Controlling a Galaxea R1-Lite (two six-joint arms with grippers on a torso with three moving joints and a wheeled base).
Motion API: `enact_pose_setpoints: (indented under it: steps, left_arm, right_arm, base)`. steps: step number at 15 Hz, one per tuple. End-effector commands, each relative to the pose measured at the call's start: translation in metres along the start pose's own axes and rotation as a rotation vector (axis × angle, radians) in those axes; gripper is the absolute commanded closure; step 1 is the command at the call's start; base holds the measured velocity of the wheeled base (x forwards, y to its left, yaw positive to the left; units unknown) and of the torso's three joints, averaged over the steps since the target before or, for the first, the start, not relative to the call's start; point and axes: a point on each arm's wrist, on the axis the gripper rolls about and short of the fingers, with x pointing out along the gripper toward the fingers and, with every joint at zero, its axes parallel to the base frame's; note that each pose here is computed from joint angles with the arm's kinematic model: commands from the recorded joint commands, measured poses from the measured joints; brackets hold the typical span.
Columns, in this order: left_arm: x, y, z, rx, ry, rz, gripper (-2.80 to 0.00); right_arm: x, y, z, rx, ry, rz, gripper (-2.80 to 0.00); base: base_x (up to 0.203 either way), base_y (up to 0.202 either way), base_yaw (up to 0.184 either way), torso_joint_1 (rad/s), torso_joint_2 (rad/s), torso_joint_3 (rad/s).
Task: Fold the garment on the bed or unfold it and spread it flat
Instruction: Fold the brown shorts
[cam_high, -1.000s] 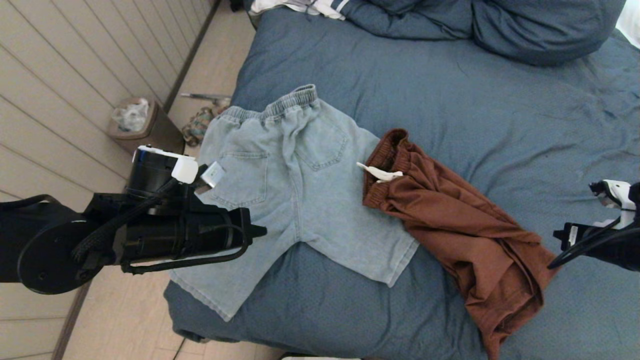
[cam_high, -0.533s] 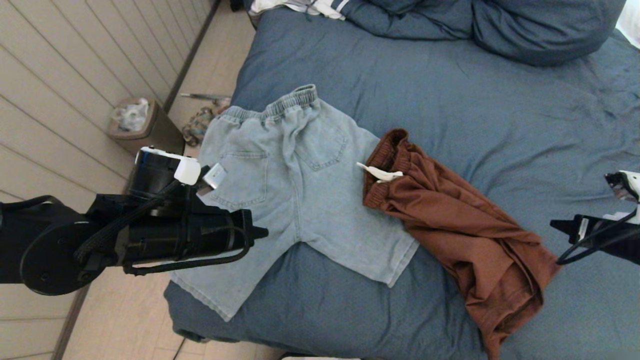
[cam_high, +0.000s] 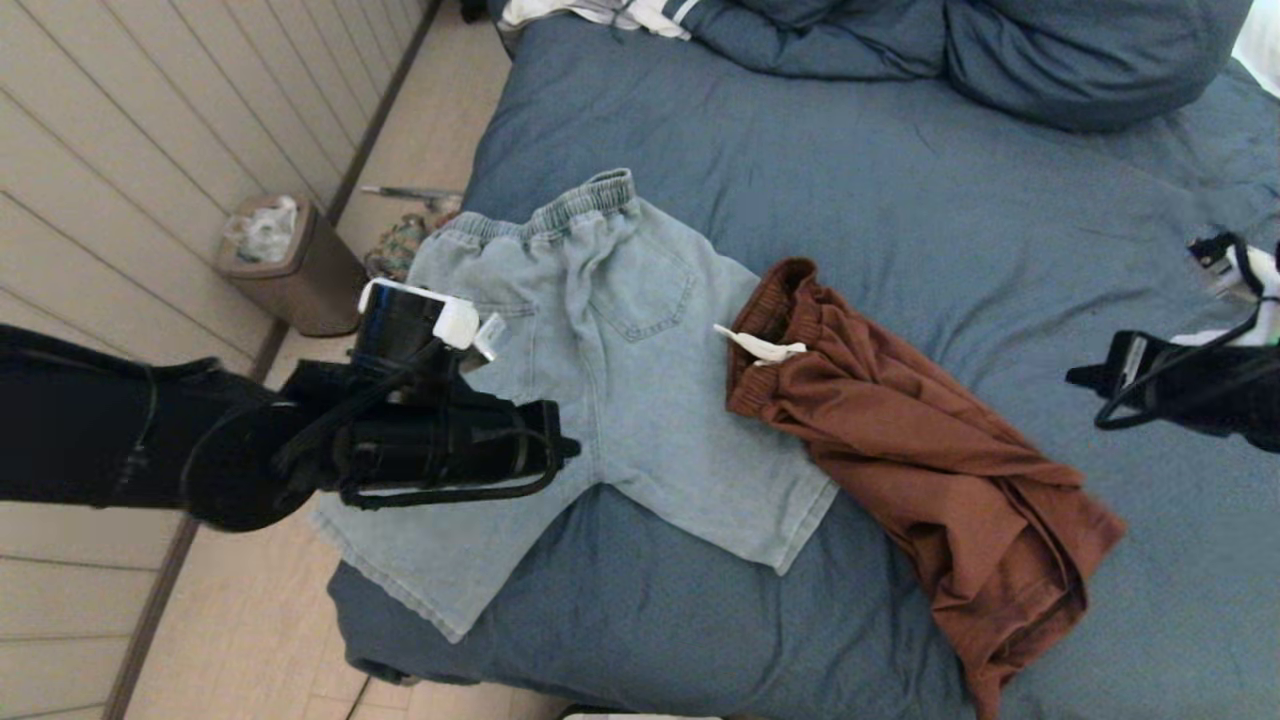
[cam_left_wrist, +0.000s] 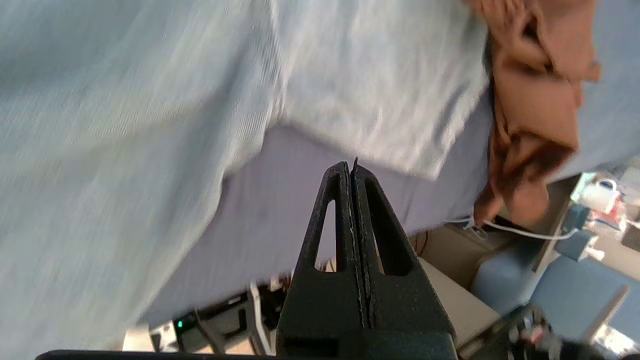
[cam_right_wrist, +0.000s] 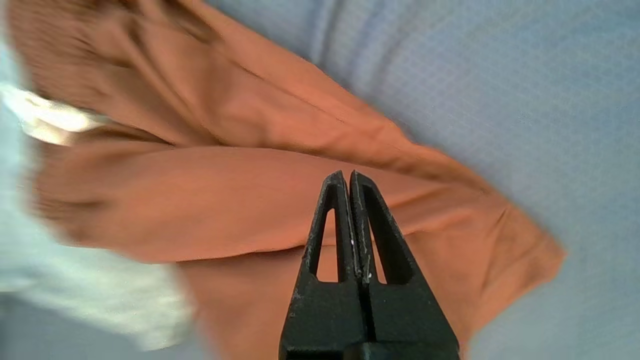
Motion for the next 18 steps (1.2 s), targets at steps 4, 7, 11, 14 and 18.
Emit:
enact_pose_setpoints:
  steps: [4, 7, 11, 14, 18]
  left_arm:
    - [0.049, -0.027, 0.022, 0.014, 0.008, -0.047, 0.00]
    - [0.025, -0.023, 0.004, -0.012, 0.018, 0.014, 0.00]
    - [-0.004, -0.010, -0.023, -0.012, -0.063, 0.092, 0.00]
    - [-0.010, -0.007, -0.028, -0.005, -0.152, 0.099, 0.00]
    - [-0.004, -0.003, -0.035, -0.004, -0.116, 0.109, 0.00]
  right_arm:
    - [-0.022, 0.066, -0.003, -0.001, 0.253, 0.163, 0.00]
    - [0.013, 0.125, -0.021, -0.174, 0.316, 0.231, 0.00]
    - [0.071, 0.199, -0.061, -0.435, 0.291, 0.143, -2.80]
    - [0.094, 0.237, -0.077, -0.560, 0.113, 0.156, -2.80]
    - [0.087, 0.260, -0.090, -0.680, 0.017, 0.146, -2.80]
  base:
    - [0.000, 0.000, 0.000, 0.000, 0.00, 0.000]
    - [0.000, 0.000, 0.000, 0.000, 0.00, 0.000]
    - [0.000, 0.000, 0.000, 0.000, 0.00, 0.000]
    - [0.000, 0.000, 0.000, 0.000, 0.00, 0.000]
    - [0.000, 0.000, 0.000, 0.000, 0.00, 0.000]
